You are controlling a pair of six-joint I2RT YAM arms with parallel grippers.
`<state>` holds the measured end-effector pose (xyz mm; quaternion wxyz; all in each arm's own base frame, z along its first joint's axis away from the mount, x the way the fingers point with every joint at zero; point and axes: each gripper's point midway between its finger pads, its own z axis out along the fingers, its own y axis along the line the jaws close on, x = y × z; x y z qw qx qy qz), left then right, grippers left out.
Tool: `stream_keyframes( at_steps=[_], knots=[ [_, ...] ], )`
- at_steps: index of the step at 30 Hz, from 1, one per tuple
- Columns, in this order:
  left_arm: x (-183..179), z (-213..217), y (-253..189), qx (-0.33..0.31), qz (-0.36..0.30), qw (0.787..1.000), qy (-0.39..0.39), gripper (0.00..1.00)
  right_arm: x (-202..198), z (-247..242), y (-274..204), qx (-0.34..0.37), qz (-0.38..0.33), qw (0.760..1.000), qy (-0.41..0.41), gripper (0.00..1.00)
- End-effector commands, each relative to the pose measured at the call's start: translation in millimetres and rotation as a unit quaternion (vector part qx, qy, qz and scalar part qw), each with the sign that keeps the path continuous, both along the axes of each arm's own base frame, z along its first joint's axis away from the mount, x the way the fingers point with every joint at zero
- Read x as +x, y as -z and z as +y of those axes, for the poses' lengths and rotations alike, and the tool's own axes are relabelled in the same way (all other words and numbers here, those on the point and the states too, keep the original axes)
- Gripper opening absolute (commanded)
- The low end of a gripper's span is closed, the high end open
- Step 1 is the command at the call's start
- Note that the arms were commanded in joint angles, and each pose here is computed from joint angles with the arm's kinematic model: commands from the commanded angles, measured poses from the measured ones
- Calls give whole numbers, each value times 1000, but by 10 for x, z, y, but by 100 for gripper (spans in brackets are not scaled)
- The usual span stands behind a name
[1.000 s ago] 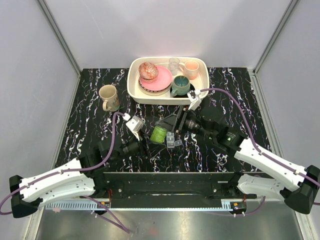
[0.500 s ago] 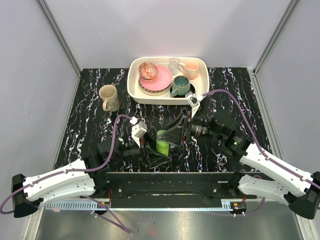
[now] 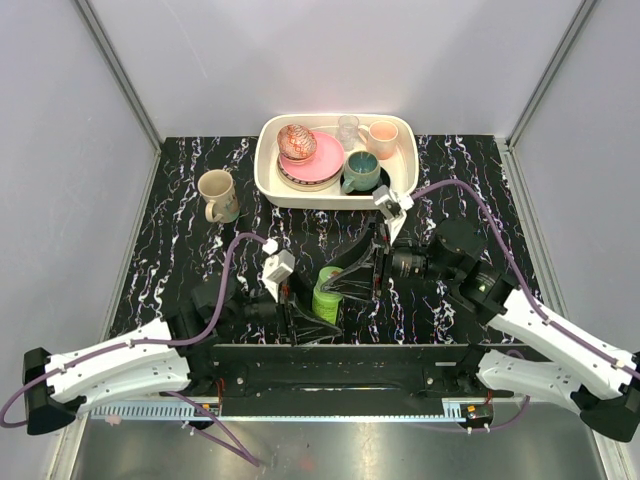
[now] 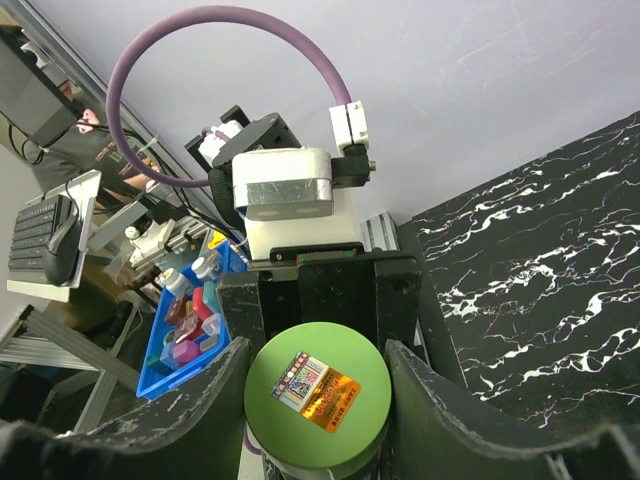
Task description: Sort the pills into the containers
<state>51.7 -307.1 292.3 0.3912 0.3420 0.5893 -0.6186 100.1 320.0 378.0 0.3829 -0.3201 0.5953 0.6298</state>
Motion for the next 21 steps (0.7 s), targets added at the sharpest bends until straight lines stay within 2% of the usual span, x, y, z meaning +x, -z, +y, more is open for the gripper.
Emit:
stream_keyframes(
  at_steps=[1,9,21],
  knots=[
    [-83,92,-409,-66,-39,997,10,0,-104,-104,-296,28,-46,999,-4,0],
    [-82,113,-426,-65,-40,997,6,0,-81,-132,-256,12,-41,999,8,0],
    [-60,156,-401,-51,-43,998,-5,0,-9,-161,74,-68,-10,997,26,0]
  ],
)
